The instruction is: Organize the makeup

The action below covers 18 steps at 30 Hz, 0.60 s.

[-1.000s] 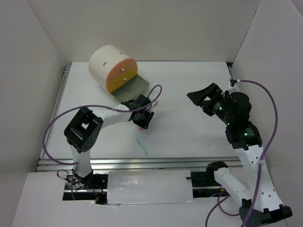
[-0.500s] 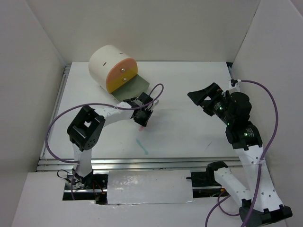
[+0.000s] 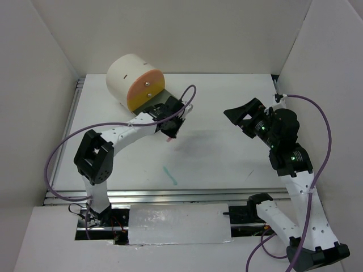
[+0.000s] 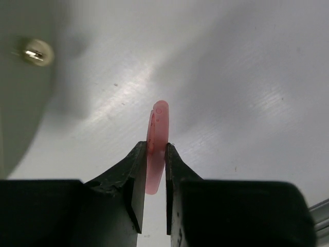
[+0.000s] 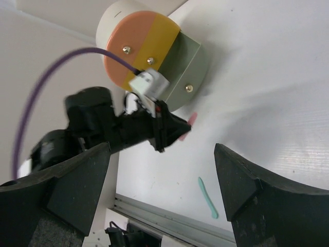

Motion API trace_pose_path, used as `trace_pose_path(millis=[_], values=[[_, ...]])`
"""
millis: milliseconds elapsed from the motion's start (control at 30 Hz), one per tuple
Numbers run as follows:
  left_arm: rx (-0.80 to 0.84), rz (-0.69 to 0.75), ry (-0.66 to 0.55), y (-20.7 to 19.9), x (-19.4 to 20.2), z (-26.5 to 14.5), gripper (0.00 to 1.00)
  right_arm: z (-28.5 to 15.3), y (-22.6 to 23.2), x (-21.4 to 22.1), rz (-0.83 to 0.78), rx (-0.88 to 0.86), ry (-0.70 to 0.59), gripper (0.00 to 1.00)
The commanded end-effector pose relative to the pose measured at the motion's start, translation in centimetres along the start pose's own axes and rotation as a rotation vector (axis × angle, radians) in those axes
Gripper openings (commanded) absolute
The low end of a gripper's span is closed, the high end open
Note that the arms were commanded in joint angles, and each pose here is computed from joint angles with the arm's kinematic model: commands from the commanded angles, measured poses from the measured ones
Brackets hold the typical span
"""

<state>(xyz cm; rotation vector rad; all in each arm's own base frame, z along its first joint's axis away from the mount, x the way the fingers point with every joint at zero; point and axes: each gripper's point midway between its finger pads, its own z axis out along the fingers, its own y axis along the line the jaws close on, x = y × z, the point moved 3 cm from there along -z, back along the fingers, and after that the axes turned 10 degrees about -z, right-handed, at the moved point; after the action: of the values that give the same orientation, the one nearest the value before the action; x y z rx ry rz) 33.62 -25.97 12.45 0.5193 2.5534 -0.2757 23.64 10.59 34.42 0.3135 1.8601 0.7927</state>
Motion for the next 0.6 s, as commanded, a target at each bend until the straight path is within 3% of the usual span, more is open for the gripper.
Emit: trace_pose_path(millis=[0, 233, 367, 433, 467, 533, 567], values=[[-0.085, 0.062, -0.179, 0.9, -5.4, -5.5, 0.00, -0.4, 1.8, -1.5, -0.024, -0.062, -0.048, 0.89], [-0.380, 0.117, -0.241, 8.0, -10.7, -5.6, 0.00, -0.3, 2.4, -1.7, -0.026, -0.089, -0.037, 0.89], [-0.453, 0.109, -0.282, 11.4, -12.9, -4.3, 0.01, -0.8, 2.9, -2.0, -0.036, -0.098, -0.042, 0.89], [-0.439, 0.076, -0.287, 12.5, -13.5, -3.8, 0.14, -1.0, 3.2, -1.8, -0.040, -0.105, -0.033, 0.89], [-0.430, 0.059, -0.283, 12.9, -13.8, -3.7, 0.33, -1.0, 3.3, -1.8, -0.040, -0.109, -0.027, 0.89], [-0.408, 0.031, -0.279, 13.4, -13.8, -3.6, 0.53, -1.3, 3.5, -1.8, -0.041, -0.115, -0.024, 0.89], [-0.388, 0.027, -0.287, 13.2, -13.8, -3.9, 0.68, -1.4, 3.6, -1.9, -0.043, -0.115, -0.029, 0.89]])
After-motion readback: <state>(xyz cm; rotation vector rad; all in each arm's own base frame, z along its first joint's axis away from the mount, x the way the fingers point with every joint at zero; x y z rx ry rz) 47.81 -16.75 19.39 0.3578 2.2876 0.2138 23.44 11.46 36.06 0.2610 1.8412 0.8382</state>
